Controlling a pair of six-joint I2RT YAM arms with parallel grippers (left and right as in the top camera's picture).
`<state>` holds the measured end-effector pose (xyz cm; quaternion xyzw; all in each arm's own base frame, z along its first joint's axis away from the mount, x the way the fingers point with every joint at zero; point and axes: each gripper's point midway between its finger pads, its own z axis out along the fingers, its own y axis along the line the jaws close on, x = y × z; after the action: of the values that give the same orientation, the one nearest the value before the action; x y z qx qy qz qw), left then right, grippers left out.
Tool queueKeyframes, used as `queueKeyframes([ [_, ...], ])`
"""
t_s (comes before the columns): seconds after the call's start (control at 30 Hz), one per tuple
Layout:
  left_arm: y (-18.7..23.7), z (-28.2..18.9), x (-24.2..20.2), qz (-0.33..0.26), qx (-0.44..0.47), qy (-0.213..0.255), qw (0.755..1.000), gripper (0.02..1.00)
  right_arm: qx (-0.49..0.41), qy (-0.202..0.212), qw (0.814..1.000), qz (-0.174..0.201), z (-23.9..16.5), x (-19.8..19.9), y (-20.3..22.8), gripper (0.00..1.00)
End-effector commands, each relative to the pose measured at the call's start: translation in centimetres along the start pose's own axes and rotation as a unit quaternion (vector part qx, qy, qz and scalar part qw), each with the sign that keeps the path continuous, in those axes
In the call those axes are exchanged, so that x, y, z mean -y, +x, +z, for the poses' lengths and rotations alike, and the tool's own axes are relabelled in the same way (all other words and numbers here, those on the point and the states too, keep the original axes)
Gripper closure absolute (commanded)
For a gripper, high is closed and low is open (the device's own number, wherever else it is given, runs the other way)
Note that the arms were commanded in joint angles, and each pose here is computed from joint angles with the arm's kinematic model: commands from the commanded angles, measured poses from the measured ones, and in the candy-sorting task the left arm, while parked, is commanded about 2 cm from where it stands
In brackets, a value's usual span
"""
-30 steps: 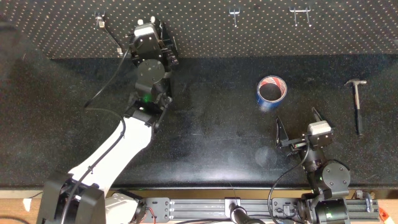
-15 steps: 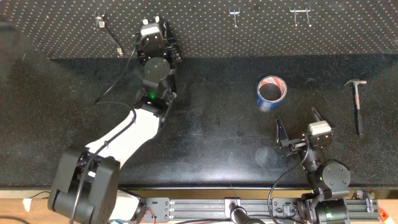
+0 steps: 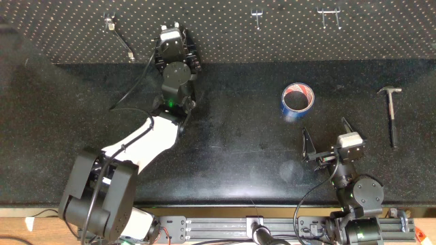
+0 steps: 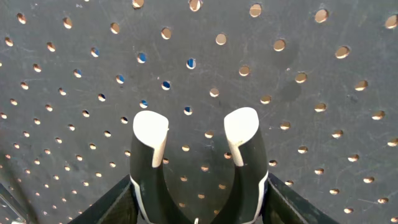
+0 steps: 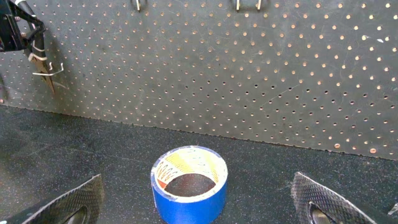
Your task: Place Tools Onto Pegboard
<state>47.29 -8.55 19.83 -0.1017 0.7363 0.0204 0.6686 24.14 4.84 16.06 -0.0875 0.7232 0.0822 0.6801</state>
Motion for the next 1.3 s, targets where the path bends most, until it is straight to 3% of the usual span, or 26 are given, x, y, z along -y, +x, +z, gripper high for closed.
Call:
queueKeyframes([
  [0.03,-1.1,0.2,0.0,0.0,0.015,0.0,1.0,0.244,0.001,-0.003,1.0,0.007,0.0,-0.2,0.1,0.018],
  [0.17,-1.1,0.2,0.0,0.0,0.014,0.001,1.0,0.023,0.001,-0.003,1.0,0.007,0.0,-0.2,0.1,0.018],
  [0.37,-4.7,-2.5,-1.8,0.01,-0.007,-0.003,1.0,0.023,0.001,-0.003,1.0,0.007,0.0,-0.2,0.1,0.018],
  [0.47,-3.6,-6.5,-4.3,0.029,-0.094,0.054,0.994,0.023,0.001,-0.003,1.0,0.007,0.0,-0.2,0.1,0.018],
  [0.57,-2.6,-10.1,-7.8,0.007,-0.088,0.077,0.993,0.023,0.001,-0.003,1.0,0.007,0.0,-0.2,0.1,0.02],
  [0.73,-1.3,-15.4,-12.1,-0.015,0.006,0.053,0.998,0.023,0.001,-0.003,1.0,0.007,0.0,-0.2,0.1,0.018],
  [1.0,1.0,-18.8,-13.6,-0.025,0.072,0.061,0.995,0.023,0.001,-0.003,1.0,0.007,0.0,-0.2,0.1,0.018],
  [1.3,4.4,-19.8,-14.4,-0.021,0.016,0.045,0.999,0.023,0.001,-0.003,1.0,0.007,0.0,-0.2,0.1,0.018],
])
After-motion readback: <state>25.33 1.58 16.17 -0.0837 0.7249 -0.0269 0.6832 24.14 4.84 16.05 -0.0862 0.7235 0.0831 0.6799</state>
